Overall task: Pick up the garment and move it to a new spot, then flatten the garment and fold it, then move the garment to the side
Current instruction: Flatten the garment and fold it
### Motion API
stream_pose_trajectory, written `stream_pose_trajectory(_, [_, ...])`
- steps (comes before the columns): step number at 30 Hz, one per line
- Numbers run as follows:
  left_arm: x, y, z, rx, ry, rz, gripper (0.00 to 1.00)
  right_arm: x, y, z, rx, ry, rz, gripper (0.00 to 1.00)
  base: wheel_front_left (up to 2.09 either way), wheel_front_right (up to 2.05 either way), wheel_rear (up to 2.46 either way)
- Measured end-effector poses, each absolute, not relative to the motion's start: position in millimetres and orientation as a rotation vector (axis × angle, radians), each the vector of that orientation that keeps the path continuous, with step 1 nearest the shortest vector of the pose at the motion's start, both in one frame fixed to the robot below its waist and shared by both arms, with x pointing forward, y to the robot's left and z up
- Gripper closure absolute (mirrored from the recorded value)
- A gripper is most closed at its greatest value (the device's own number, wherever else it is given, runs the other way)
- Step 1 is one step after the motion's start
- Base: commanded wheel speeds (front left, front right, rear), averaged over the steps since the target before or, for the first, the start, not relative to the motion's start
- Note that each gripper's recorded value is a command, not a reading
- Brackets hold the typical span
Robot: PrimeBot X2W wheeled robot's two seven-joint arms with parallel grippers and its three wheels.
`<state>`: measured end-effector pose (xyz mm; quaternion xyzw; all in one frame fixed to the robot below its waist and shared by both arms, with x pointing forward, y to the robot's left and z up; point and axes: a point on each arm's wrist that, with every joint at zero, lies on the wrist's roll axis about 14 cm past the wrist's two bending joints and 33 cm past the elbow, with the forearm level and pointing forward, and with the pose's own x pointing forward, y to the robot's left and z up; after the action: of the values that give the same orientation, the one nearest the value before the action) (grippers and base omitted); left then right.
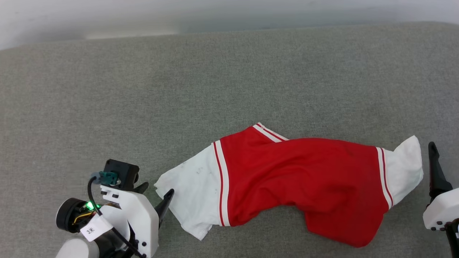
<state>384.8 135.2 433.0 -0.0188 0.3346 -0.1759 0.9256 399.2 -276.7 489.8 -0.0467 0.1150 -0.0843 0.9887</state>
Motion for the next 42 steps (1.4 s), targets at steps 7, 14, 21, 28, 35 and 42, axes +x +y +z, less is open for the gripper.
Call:
stream_pose_trajectory(7, [387.4, 136.8, 405.3, -0.004, 0.811, -0.354, 0.0, 400.0, -280.9, 468.9, -0.093, 0.289, -0.187, 0.0, 0.0, 0.0, 0.0])
stream_pose_trajectory(14, [393.6, 144.2, 381.5, 0.032, 0.881, -0.331, 0.0, 402.2, -279.5, 457.2, -0.1, 0.319, -0.186, 0.0, 0.0, 0.0, 0.0])
stream_pose_trajectory(21, [386.5, 139.4, 361.3, 0.044, 0.974, -0.382, 1.0, 402.5, -278.9, 450.6, -0.111, 0.337, -0.184, 0.0, 0.0, 0.0, 0.0])
stream_pose_trajectory(28, [388.7, 143.1, 369.3, 0.013, 0.891, -0.35, 1.0, 400.6, -277.4, 454.0, -0.122, 0.346, -0.17, 0.0, 0.0, 0.0, 0.0])
stream_pose_trajectory(35, [422.0, 164.2, 431.2, 0.047, 0.58, -0.261, 1.0, 396.9, -274.9, 449.1, -0.155, 0.454, -0.127, 0.0, 0.0, 0.0, 0.0])
stream_pose_trajectory(42, [427.9, 166.9, 486.8, 0.066, 0.38, -0.255, 1.0, 404.5, -272.3, 438.0, -0.226, 0.646, -0.051, 0.0, 0.0, 0.0, 0.0])
